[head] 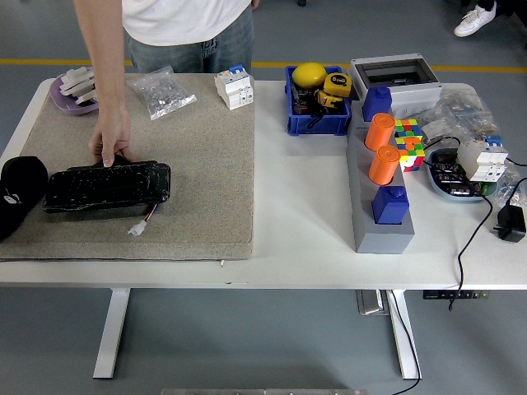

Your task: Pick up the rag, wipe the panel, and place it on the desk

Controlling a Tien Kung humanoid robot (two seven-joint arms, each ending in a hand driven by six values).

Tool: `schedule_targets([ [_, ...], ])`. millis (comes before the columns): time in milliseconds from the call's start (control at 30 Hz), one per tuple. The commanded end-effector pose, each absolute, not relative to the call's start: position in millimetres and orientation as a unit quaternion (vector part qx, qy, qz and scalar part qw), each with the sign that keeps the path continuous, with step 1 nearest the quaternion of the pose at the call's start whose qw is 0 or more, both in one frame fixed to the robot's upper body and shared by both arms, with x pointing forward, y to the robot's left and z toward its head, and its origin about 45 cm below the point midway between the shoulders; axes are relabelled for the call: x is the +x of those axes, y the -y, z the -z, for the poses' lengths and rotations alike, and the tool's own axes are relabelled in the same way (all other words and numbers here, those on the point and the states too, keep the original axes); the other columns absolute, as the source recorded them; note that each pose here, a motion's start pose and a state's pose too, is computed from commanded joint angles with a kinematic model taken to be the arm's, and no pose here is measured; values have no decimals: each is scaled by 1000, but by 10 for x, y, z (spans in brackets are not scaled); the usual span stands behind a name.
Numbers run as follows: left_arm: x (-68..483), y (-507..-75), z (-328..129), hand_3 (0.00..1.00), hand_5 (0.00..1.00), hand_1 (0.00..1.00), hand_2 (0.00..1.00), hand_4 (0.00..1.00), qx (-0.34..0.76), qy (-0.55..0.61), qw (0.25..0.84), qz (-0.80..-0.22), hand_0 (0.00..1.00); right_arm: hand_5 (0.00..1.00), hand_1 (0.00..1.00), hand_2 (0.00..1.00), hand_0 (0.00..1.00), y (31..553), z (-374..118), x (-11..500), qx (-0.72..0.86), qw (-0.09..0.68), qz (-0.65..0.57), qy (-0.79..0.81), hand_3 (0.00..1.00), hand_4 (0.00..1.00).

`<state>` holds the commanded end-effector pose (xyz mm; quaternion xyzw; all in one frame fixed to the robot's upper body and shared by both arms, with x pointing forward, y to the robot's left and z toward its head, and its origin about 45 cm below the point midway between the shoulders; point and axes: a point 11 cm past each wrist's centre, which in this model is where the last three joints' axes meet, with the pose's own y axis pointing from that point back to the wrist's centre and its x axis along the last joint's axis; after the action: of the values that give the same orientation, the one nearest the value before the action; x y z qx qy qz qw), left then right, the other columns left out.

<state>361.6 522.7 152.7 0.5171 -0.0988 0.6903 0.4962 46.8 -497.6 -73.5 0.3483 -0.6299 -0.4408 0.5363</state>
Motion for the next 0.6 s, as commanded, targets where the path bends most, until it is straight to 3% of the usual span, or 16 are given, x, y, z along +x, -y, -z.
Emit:
schedule_targets([
  [100,3615,-5221,-1535,538,122,343,555,570,518,104,493,-691,278,473,691,701,666,4980,733,468,348,536,441,631,622,954],
  [133,3615,-5219,-1538,534,88,234,530,532,519,105,492,-691,244,471,691,701,666,4982,733,468,348,536,441,631,622,956],
  [600,3522,-5073,-2037,548,57,200,532,526,518,178,457,-701,230,471,691,701,666,5005,728,415,343,538,443,630,623,958],
])
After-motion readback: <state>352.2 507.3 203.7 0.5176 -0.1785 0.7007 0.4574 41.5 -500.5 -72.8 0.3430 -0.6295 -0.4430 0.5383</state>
